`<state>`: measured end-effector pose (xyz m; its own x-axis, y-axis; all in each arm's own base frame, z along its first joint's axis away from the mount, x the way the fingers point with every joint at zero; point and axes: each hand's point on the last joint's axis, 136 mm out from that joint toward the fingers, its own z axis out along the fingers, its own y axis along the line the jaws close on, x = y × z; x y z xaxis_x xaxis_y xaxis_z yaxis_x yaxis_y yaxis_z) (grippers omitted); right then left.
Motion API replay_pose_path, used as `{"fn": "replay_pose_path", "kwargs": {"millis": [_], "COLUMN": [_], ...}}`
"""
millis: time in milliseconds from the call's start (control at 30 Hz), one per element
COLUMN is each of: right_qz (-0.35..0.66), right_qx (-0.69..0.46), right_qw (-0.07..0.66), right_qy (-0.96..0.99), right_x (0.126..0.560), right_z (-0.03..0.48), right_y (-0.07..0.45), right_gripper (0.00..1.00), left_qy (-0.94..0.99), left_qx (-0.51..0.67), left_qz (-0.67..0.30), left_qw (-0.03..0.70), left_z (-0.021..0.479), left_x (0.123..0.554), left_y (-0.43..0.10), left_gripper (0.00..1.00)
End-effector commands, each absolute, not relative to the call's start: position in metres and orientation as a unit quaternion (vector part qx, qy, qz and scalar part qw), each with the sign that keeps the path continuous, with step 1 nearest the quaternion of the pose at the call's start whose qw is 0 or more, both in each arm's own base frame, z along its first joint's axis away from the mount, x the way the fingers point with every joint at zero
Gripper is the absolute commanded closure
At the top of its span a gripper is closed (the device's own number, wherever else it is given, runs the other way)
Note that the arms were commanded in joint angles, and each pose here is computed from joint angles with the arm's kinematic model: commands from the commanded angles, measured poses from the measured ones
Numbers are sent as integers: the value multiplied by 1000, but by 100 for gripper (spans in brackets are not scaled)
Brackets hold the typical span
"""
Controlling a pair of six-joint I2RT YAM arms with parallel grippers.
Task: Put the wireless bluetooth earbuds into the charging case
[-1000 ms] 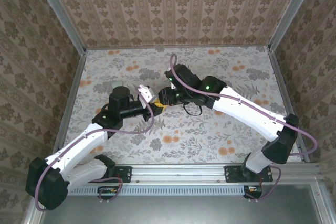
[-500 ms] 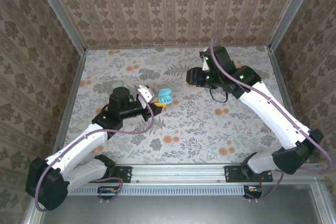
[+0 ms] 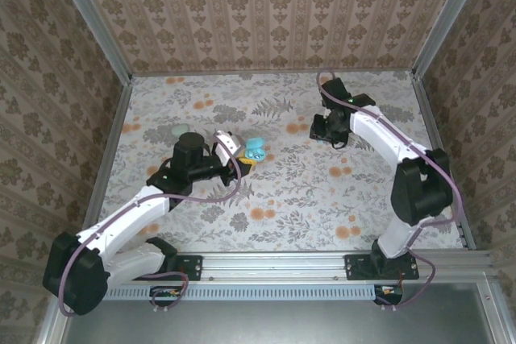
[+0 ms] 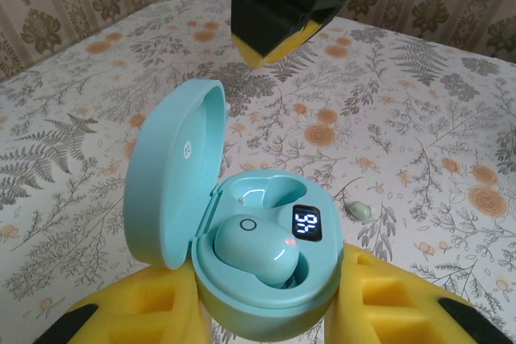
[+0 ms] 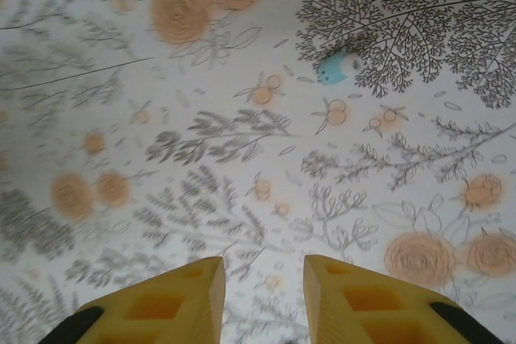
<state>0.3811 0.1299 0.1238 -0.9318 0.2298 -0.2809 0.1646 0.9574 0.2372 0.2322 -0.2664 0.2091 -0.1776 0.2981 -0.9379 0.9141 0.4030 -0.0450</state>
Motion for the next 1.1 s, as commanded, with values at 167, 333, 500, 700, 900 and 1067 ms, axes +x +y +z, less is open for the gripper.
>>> {"fn": "replay_pose_path", "kwargs": {"millis": [167,333,500,700,900,1067], "right_qz": [78,65,61,56,55,60], "right_qx": [95,93,83,72,74,81], "right_qw": [130,126,123,99,79,75], "right_qy": [984,986,987,991,993,992], "right_x": [432,458,472,469,452,439], "right_z": [76,58,49,33,17,18], "right_y": [117,106,99,96,93,92], "right_gripper": [73,77,80,80,81,83], "left_qy": [695,698,700,701,701,701], "left_qx": [439,435,433,432,430,428], "left_qz": [-322,-330,-333,-336,-342,-339], "left_qw": [469,463,460,458,454,459], "left_z": [203,196,192,191,193,197], "left_x": [242,246,248,252,249,246], "left_y": [-267,-270,-272,-274,-274,-271], "left_gripper": [100,100,100,100,100,100]}}
